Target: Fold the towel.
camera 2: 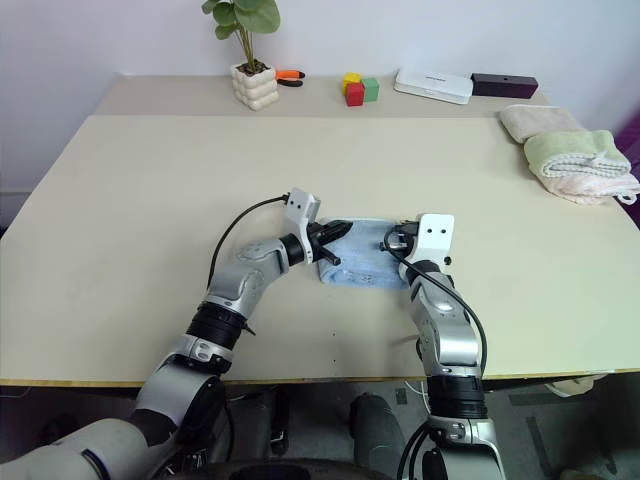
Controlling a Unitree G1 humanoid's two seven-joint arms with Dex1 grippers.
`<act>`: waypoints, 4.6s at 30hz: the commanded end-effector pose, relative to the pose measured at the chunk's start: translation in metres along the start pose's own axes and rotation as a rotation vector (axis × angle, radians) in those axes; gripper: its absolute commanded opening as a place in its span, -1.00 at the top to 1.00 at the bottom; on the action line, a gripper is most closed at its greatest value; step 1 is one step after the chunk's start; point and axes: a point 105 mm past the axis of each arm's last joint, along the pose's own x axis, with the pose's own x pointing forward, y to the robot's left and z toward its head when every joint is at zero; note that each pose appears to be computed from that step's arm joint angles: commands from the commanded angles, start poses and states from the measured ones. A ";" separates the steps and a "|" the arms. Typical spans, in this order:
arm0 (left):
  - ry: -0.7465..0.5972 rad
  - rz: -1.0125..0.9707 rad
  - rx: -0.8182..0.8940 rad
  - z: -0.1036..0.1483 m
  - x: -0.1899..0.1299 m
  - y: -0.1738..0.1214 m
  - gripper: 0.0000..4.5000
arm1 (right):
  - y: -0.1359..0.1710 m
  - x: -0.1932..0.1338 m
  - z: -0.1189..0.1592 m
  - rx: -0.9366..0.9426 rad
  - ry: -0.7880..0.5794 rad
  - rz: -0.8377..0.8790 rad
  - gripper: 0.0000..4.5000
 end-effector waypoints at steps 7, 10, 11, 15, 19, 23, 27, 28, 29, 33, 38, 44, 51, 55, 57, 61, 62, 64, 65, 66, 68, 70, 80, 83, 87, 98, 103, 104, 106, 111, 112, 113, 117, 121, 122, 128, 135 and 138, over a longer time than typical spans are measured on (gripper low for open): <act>-0.110 -0.190 0.168 0.052 -0.035 -0.004 -0.98 | -0.014 0.000 0.078 0.168 -0.068 0.167 -0.99; -0.091 -0.220 0.205 0.054 -0.048 0.004 -0.98 | -0.021 -0.006 0.085 0.237 -0.027 0.208 -0.99; -0.084 -0.233 0.212 0.055 -0.053 0.005 -0.98 | -0.024 -0.008 0.088 0.274 -0.019 0.217 -0.99; -0.053 -0.344 0.262 0.062 -0.091 0.013 -0.98 | -0.024 -0.027 0.085 0.296 0.101 0.350 -0.99; -0.022 -0.399 0.269 0.066 -0.116 0.019 -0.98 | -0.030 -0.035 0.075 0.255 0.196 0.372 -0.99; -0.035 -0.432 0.308 0.072 -0.139 0.021 -0.98 | -0.031 -0.040 0.053 0.258 0.322 0.378 -0.99; 0.008 -0.499 0.295 0.069 -0.157 0.014 -0.98 | -0.025 -0.043 0.037 0.271 0.395 0.388 -0.99; 0.023 -0.510 0.291 0.067 -0.162 0.013 -0.98 | -0.022 -0.044 0.035 0.273 0.407 0.395 -0.99; 0.034 -0.513 0.292 0.066 -0.165 0.012 -0.98 | -0.021 -0.044 0.033 0.276 0.417 0.399 -0.99; 0.033 -0.501 0.331 0.066 -0.171 0.012 -0.98 | -0.015 -0.045 0.023 0.284 0.458 0.406 -0.99; 0.015 -0.474 0.341 0.069 -0.170 0.013 -0.98 | -0.005 -0.046 0.013 0.292 0.502 0.439 -0.99; 0.029 -0.485 0.336 0.067 -0.175 0.007 -0.98 | 0.003 -0.043 0.007 0.335 0.521 0.457 -0.99; 0.036 -0.455 0.350 0.068 -0.180 0.010 -1.00 | 0.019 -0.042 0.001 0.455 0.542 0.514 -0.16; 0.026 -0.451 0.348 0.067 -0.177 0.008 -1.00 | 0.021 -0.039 0.001 0.459 0.543 0.517 0.73; 0.020 -0.447 0.350 0.067 -0.175 0.008 -1.00 | 0.017 -0.035 0.003 0.460 0.526 0.498 0.99; 0.003 -0.438 0.350 0.066 -0.170 0.008 -1.00 | 0.007 -0.023 0.021 0.492 0.427 0.460 0.99; -0.003 -0.436 0.350 0.066 -0.168 0.008 -1.00 | 0.002 -0.019 0.029 0.516 0.381 0.442 0.99; -0.017 -0.435 0.346 0.066 -0.165 0.010 -1.00 | -0.012 -0.013 0.040 0.562 0.306 0.371 0.99; -0.023 -0.435 0.345 0.066 -0.162 0.011 -1.00 | -0.022 -0.012 0.042 0.579 0.276 0.323 0.99; -0.037 -0.440 0.346 0.066 -0.158 0.013 -1.00 | -0.040 -0.013 0.045 0.594 0.229 0.228 0.99; -0.052 -0.449 0.350 0.066 -0.150 0.014 -1.00 | -0.065 -0.016 0.048 0.615 0.172 0.105 0.99; -0.064 -0.460 0.356 0.066 -0.144 0.015 -1.00 | -0.090 -0.023 0.053 0.626 0.099 -0.021 0.99; -0.098 -0.537 0.358 0.065 -0.116 0.016 -1.00 | -0.137 -0.073 0.038 0.929 -0.220 -0.508 0.99; -0.093 -0.544 0.362 0.065 -0.116 0.018 -1.00 | -0.120 -0.072 0.034 0.963 -0.224 -0.535 0.99; -0.088 -0.551 0.367 0.065 -0.114 0.018 -1.00 | -0.108 -0.067 0.038 0.924 -0.218 -0.500 0.99; -0.102 -0.529 0.358 0.058 -0.116 0.015 -1.00 | -0.134 -0.072 0.036 0.801 -0.189 -0.560 0.50; -0.106 -0.516 0.358 0.056 -0.117 0.014 -1.00 | -0.146 -0.075 0.036 0.784 -0.195 -0.603 -0.58; -0.107 -0.510 0.355 0.056 -0.117 0.014 -1.00 | -0.144 -0.073 0.036 0.789 -0.187 -0.590 -0.82; -0.112 -0.502 0.353 0.056 -0.118 0.015 -1.00 | -0.144 -0.073 0.042 0.776 -0.200 -0.569 -0.98; -0.118 -0.500 0.359 0.057 -0.115 0.015 -1.00 | -0.184 -0.100 0.047 0.624 -0.208 -0.774 -0.98; -0.119 -0.500 0.358 0.057 -0.115 0.015 -1.00 | -0.188 -0.102 0.051 0.609 -0.231 -0.784 -0.98; -0.120 -0.500 0.358 0.058 -0.114 0.015 -1.00 | -0.190 -0.104 0.056 0.589 -0.251 -0.791 -0.98; -0.126 -0.497 0.362 0.059 -0.111 0.017 -1.00 | -0.191 -0.103 0.076 0.462 -0.294 -0.778 -0.98; -0.129 -0.490 0.372 0.061 -0.111 0.019 -1.00 | -0.179 -0.088 0.092 0.360 -0.311 -0.650 -0.98; -0.130 -0.484 0.379 0.062 -0.111 0.020 -1.00 | -0.167 -0.077 0.101 0.297 -0.315 -0.546 -0.98; -0.103 -0.407 0.426 0.065 -0.128 0.035 -1.00 | -0.037 -0.060 0.116 -0.242 -0.237 0.357 -0.98; -0.059 -0.312 0.450 0.058 -0.159 0.045 -1.00 | 0.011 -0.092 0.103 -0.373 -0.132 0.912 -0.98; -0.051 -0.285 0.460 0.054 -0.169 0.040 -1.00 | 0.014 -0.100 0.093 -0.381 -0.054 1.044 -0.98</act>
